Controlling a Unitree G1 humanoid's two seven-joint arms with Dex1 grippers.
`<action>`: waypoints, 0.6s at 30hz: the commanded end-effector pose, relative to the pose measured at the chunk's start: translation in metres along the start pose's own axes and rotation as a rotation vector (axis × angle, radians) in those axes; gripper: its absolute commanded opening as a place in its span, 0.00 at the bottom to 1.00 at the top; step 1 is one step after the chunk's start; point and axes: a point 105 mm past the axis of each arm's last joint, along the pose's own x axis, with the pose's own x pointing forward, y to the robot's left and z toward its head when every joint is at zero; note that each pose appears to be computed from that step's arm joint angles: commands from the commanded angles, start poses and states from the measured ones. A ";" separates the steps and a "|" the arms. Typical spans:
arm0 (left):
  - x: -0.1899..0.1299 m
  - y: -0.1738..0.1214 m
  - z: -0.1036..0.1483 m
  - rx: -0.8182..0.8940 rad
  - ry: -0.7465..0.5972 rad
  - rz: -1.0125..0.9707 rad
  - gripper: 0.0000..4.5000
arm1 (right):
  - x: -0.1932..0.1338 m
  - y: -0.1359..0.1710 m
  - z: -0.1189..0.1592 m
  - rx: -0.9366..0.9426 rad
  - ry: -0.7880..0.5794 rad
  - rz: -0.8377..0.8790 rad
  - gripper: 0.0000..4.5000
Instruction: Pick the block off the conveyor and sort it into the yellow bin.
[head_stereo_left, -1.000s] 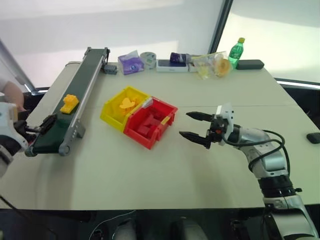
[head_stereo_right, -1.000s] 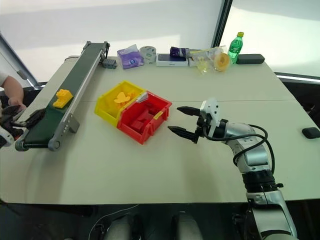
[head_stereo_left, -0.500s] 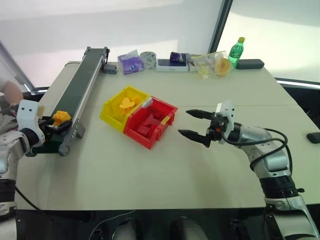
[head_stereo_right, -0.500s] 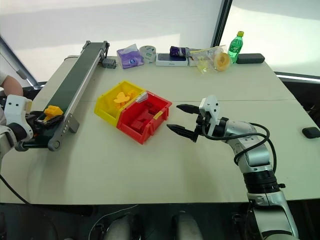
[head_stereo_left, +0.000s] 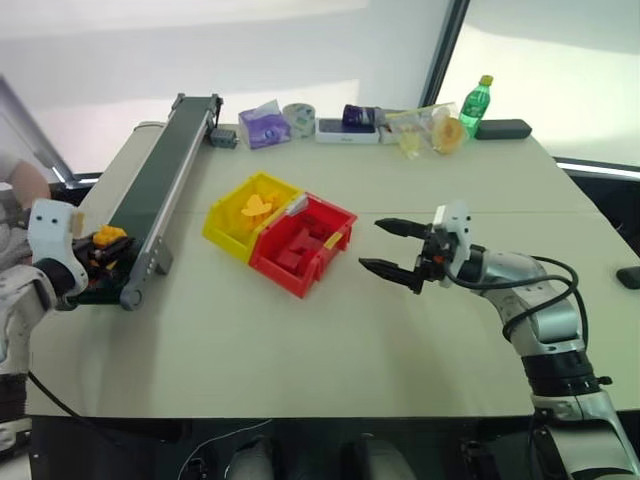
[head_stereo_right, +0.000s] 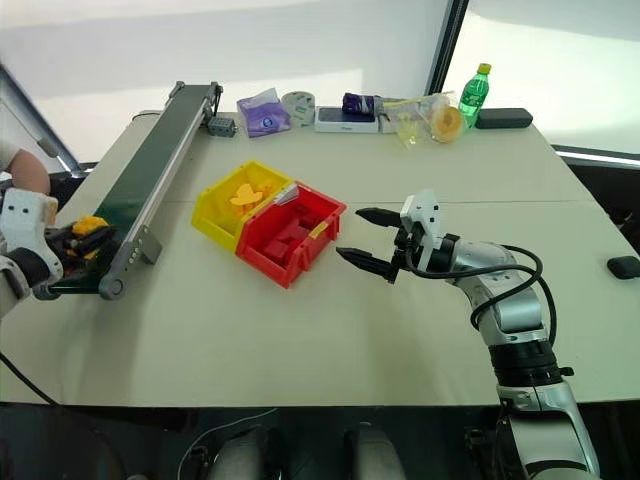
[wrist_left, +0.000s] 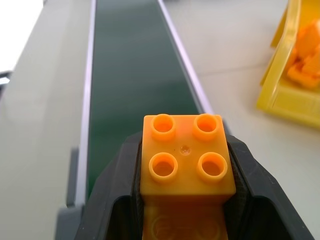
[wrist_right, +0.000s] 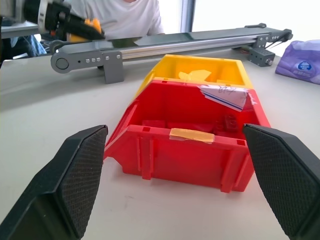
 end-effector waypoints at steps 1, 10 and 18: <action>0.002 -0.020 0.051 0.014 -0.171 -0.040 0.30 | 0.002 0.000 0.018 -0.058 -0.041 0.005 1.00; 0.079 -0.093 0.068 -0.023 -0.235 -0.132 0.30 | 0.005 0.002 0.018 -0.060 -0.048 0.003 1.00; 0.134 -0.139 0.066 -0.071 -0.243 -0.179 0.30 | 0.001 0.002 0.020 -0.067 -0.052 -0.023 1.00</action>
